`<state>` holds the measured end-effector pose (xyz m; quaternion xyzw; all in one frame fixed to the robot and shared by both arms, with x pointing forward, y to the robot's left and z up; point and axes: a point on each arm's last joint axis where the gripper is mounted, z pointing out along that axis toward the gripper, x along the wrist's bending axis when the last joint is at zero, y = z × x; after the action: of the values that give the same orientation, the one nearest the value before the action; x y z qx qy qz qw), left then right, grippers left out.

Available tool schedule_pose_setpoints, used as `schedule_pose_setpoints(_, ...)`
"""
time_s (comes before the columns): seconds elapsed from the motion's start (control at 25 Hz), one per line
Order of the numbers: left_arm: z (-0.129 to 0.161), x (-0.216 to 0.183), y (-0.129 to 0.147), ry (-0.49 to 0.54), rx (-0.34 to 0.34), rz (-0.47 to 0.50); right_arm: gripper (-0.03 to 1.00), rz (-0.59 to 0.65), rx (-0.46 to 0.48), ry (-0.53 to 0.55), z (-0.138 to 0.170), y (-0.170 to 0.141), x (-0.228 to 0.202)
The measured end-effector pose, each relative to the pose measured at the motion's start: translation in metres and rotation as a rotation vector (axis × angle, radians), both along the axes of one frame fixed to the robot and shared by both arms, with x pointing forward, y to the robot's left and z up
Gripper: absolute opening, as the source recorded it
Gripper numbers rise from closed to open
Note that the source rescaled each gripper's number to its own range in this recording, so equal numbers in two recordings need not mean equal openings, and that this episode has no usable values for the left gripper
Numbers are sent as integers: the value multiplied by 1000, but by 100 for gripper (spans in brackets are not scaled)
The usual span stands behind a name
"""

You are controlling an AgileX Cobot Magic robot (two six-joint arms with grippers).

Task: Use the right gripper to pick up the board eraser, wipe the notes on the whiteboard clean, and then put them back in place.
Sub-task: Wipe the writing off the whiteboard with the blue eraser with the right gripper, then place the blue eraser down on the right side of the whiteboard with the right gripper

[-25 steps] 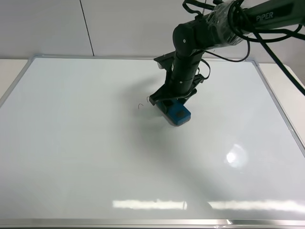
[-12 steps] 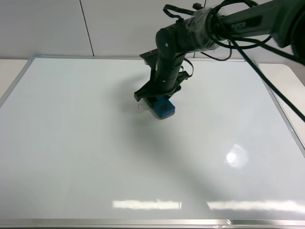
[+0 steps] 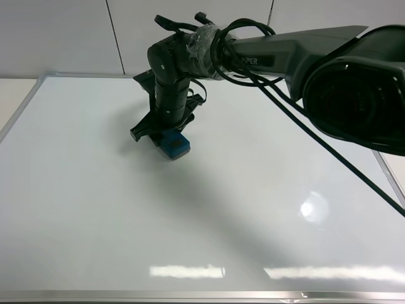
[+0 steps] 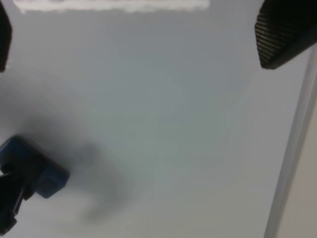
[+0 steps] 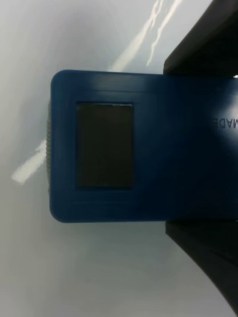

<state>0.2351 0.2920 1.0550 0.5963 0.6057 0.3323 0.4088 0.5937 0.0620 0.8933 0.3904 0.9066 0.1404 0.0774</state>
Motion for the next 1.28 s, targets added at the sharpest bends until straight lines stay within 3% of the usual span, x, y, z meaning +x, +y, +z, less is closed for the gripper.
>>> schedule_pose_setpoints(0.44,0,0,0,0,0,0,5,-89,40,83,0,-20,16)
schedule_pose_setpoints(0.92,0,0,0,0,0,0,5,-170,-67,190,17,-87,44)
schedule_pose_setpoints(1.12,0,0,0,0,0,0,5,-190,-77,167,44,-106,49)
schedule_pose_setpoints(1.28,0,0,0,0,0,0,5,-200,-50,131,83,-118,47)
